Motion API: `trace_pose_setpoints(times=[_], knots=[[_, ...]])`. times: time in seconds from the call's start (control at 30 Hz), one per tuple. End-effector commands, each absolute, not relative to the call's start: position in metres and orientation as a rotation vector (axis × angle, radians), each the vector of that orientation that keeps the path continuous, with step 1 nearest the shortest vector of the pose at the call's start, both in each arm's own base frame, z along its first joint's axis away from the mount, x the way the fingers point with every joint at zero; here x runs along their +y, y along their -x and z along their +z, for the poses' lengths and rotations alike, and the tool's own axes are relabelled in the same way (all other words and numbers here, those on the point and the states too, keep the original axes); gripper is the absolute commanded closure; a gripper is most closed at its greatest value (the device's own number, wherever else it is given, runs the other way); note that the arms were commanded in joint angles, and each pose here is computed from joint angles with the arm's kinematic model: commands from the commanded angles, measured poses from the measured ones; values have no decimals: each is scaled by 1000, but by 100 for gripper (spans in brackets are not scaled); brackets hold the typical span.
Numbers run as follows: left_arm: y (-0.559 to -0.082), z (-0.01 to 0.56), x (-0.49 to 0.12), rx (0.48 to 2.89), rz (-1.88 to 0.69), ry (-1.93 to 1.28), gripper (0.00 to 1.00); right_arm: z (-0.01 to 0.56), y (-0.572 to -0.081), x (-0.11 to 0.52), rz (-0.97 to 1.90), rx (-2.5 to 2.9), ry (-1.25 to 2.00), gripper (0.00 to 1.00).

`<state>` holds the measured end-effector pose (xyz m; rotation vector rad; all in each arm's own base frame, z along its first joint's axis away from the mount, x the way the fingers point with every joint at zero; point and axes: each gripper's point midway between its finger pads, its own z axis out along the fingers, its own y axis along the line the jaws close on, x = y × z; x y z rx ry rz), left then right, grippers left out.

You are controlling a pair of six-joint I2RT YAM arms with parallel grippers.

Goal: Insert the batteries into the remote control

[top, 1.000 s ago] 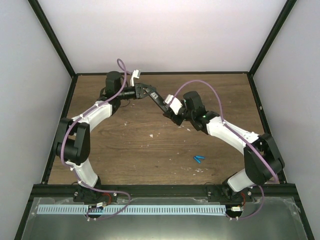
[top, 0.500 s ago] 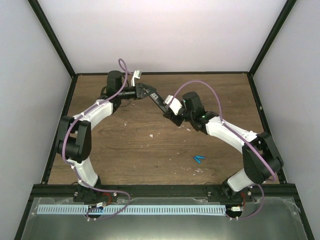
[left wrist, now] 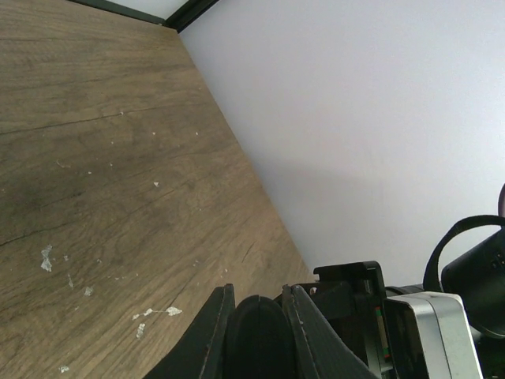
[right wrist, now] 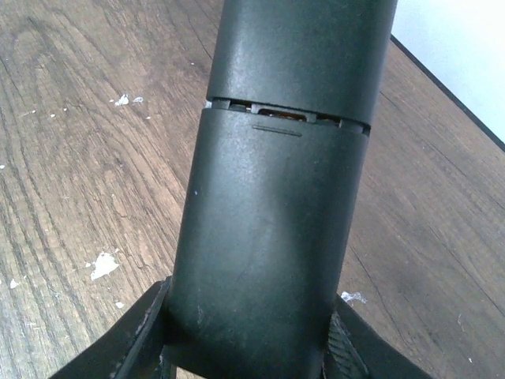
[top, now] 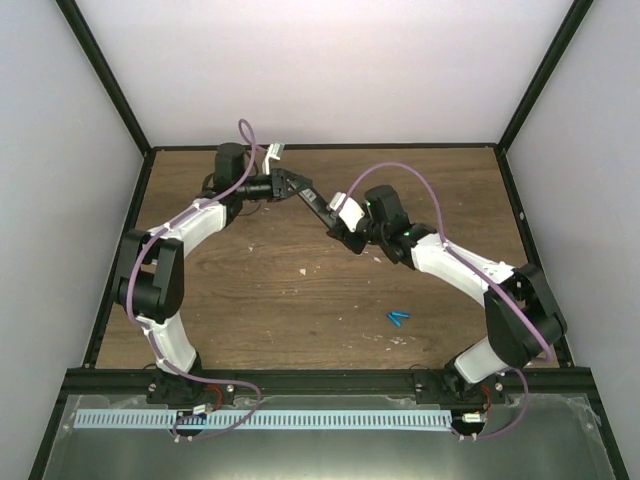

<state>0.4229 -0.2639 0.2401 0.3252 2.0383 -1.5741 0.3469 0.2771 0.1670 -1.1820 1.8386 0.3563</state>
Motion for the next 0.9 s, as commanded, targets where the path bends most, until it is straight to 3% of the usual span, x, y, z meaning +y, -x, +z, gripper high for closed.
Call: trace_pose_setpoints(times=[0.0, 0.87], knots=[[-468, 256, -229, 1938, -1389, -232, 100, 129, -316, 262, 354, 1969, 1317, 67], [-479, 227, -210, 1996, -1302, -197, 100, 121, -310, 255, 341, 2054, 1341, 64]])
